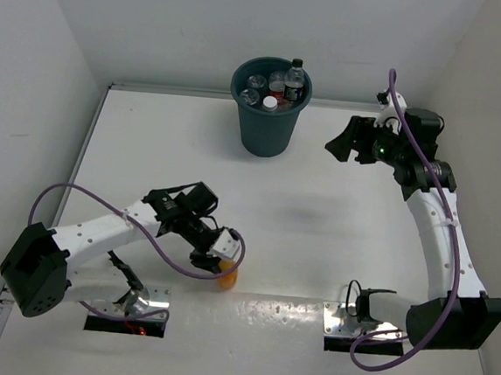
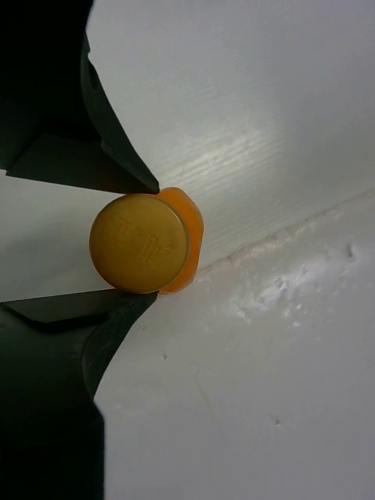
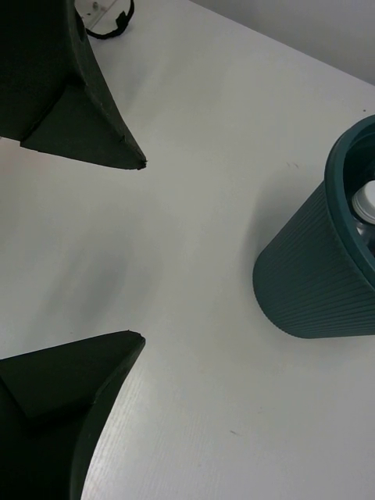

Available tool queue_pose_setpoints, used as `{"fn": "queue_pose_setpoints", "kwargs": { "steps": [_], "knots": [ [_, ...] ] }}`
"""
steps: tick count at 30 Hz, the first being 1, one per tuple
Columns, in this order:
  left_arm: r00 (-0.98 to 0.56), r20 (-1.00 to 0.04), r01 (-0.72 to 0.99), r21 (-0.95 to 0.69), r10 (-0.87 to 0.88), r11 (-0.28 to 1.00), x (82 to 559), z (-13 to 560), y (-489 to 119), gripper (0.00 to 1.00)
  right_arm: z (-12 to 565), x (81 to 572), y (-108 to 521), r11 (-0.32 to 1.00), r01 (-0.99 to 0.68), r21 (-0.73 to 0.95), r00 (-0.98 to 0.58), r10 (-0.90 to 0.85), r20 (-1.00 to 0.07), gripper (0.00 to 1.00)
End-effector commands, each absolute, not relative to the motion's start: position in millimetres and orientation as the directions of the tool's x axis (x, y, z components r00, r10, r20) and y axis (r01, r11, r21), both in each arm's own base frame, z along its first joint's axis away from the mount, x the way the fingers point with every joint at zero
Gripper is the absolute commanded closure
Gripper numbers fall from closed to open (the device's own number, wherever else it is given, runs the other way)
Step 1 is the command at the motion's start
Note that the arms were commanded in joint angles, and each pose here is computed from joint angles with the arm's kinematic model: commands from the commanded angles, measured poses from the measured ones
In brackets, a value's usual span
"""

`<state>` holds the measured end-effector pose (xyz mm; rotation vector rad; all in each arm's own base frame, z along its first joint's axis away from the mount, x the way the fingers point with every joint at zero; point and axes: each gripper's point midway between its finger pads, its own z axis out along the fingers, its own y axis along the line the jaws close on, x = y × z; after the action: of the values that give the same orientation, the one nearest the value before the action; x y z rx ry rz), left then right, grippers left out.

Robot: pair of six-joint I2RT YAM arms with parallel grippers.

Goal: Put the plastic bottles in the bin

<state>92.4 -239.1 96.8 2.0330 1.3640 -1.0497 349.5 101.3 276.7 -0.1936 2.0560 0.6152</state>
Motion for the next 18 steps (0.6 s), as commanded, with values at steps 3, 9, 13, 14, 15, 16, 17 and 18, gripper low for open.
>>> {"fn": "queue_pose_setpoints", "kwargs": {
  "steps": [3,9,13,14,15,16,17,18],
  "knots": [
    [0.168,-0.898,0.959,0.053,0.407,-0.278,135.6,197.9,-273.3,0.87,277.3,348.3,101.8,0.855,-0.397,0.335,-0.529,0.085,-0.844,0.19],
    [0.091,-0.971,0.973,0.134,0.221,0.19,257.7,355.7,-280.5,0.97,279.2,345.0,96.8,0.859,-0.398,0.322,-0.515,0.081,-0.853,0.2],
    [0.194,-0.977,0.805,0.209,0.087,0.555,339.7,442.8,-241.7,1.0,274.1,347.0,96.3,0.856,-0.399,0.329,-0.52,0.084,-0.85,0.2],
    [0.216,-0.973,0.768,0.222,0.083,0.601,352.2,452.6,-237.9,1.0,272.6,347.5,95.8,0.856,-0.393,0.337,-0.525,0.092,-0.846,0.2],
    [0.229,-0.97,0.739,0.228,0.081,0.634,363.1,460.9,-235.4,1.0,271.3,348.3,95.4,0.856,-0.39,0.339,-0.526,0.095,-0.845,0.2],
    [0.216,-0.972,0.716,0.221,0.091,0.662,386.9,455.1,-235.1,1.0,272.3,350.2,96.4,0.853,-0.396,0.341,-0.521,0.098,-0.848,0.2],
    [0.248,-0.965,0.678,0.235,0.084,0.697,400.3,470.3,-227.0,1.0,266.3,350.4,97.7,0.849,-0.394,0.351,-0.536,0.098,-0.838,0.2],
    [0.247,-0.967,0.672,0.215,0.059,0.709,409.9,473.6,-225.8,1.0,266.4,351.6,98.5,0.847,-0.397,0.354,-0.534,0.1,-0.839,0.2]
  ]
}}
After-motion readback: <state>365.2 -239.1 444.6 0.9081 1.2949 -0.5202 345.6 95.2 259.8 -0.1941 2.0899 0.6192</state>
